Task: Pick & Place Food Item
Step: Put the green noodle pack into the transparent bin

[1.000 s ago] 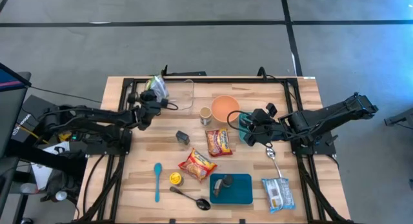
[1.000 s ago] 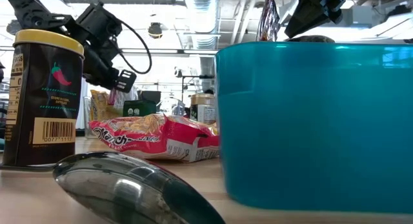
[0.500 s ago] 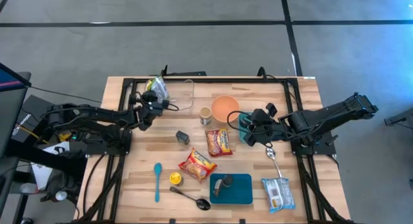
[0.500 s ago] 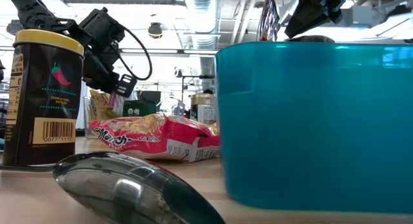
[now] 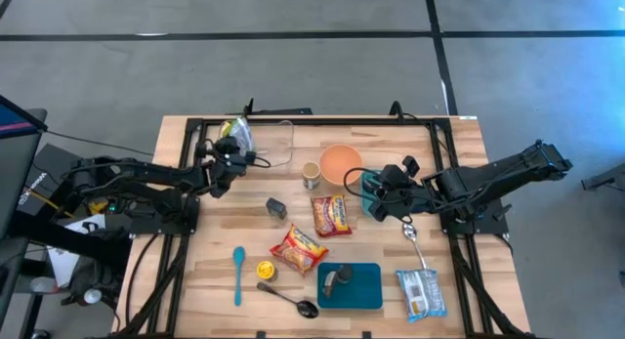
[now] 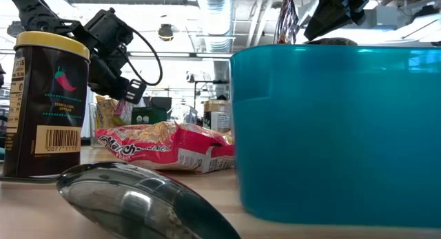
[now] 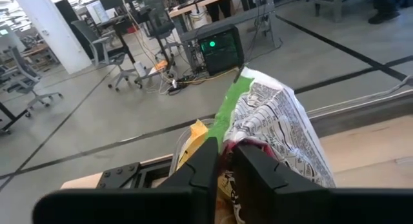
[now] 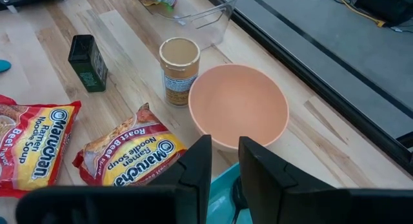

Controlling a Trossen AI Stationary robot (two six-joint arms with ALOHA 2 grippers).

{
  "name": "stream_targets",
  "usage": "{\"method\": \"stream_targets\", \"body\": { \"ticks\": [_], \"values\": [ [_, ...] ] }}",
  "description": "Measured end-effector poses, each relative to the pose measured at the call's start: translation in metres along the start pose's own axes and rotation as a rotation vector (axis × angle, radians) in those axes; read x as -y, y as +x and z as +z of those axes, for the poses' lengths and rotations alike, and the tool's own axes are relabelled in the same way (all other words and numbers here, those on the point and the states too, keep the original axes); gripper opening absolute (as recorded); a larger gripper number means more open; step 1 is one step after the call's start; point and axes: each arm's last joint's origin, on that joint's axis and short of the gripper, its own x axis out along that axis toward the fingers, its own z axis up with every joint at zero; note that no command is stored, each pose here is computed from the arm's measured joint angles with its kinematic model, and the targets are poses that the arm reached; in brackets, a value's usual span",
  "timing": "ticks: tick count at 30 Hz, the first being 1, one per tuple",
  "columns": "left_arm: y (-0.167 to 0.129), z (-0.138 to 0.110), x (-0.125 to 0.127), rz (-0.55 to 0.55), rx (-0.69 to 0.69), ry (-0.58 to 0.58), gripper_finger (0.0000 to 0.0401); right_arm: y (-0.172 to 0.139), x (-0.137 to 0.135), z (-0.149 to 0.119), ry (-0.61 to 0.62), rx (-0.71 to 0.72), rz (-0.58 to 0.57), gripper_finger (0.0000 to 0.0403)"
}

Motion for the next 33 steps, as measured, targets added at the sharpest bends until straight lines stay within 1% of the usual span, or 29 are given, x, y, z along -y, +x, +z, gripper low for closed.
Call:
{"method": "stream_targets", "body": {
  "ticks": [7,15,17,20,22,28,33],
  "values": [
    [0.0,0.002,-0.001,-0.015,0.0,-0.008,0.0069,0.0,0.0,0.0,0.0,0.0,0.0,0.0072],
    [-0.006,0.015,-0.01,-0.037,0.03,-0.09,0.0083,0.0,0.0,0.0,0.0,0.0,0.0,0.0072],
    [-0.008,0.018,-0.012,-0.059,0.031,-0.105,0.0083,0.0,0.0,0.0,0.0,0.0,0.0,0.0072],
    [-0.009,0.019,-0.015,-0.092,0.024,-0.102,0.0083,0.0,0.0,0.0,0.001,0.0,0.0,0.0072],
    [-0.009,0.02,-0.017,-0.094,0.021,-0.099,0.0083,0.0,0.0,0.0,0.0,0.0,0.0,0.0072],
    [-0.005,0.02,-0.021,-0.078,0.015,-0.013,0.0083,0.0,0.0,0.0,0.001,0.0,0.0,0.0072],
    [-0.001,0.02,-0.021,-0.145,-0.006,0.003,0.0083,0.0,0.0,0.0,0.001,0.0,0.0,0.0072]
  ]
}}
